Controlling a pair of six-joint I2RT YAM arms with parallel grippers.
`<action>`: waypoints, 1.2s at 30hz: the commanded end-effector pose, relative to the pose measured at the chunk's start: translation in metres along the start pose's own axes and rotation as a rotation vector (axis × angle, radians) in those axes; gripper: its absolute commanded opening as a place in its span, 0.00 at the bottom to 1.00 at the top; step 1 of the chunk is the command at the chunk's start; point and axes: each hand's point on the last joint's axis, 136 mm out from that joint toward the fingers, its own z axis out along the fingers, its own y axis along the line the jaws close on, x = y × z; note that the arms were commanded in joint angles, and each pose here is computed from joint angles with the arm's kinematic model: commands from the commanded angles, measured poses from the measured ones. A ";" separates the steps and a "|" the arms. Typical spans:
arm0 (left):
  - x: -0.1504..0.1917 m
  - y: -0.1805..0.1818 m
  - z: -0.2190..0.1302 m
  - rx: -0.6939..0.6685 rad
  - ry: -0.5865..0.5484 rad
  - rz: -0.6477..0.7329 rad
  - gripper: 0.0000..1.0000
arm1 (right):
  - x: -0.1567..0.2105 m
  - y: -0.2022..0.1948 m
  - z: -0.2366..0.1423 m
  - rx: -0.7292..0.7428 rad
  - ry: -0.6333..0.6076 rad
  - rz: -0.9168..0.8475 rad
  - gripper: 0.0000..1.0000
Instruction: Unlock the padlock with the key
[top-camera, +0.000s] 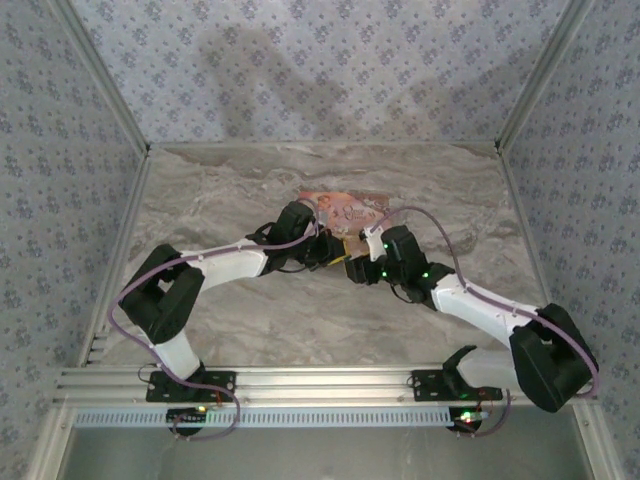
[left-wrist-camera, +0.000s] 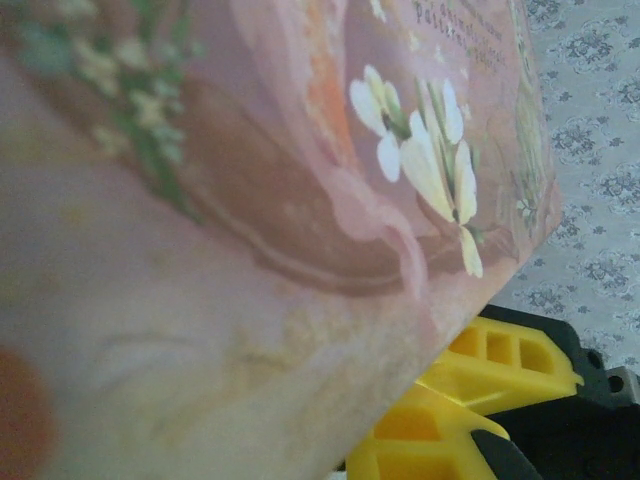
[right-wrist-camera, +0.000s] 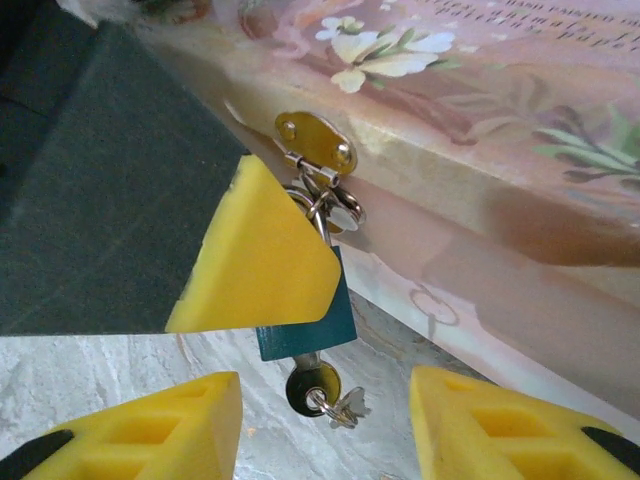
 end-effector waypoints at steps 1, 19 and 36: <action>-0.010 -0.044 -0.013 0.117 -0.015 0.043 0.00 | 0.001 -0.003 0.005 0.027 0.000 -0.047 0.47; -0.011 -0.045 -0.014 0.124 -0.013 0.038 0.00 | 0.006 -0.006 0.015 0.061 0.000 -0.081 0.42; -0.012 -0.041 -0.015 0.119 -0.014 0.036 0.00 | 0.014 0.004 0.015 -0.020 0.008 -0.063 0.00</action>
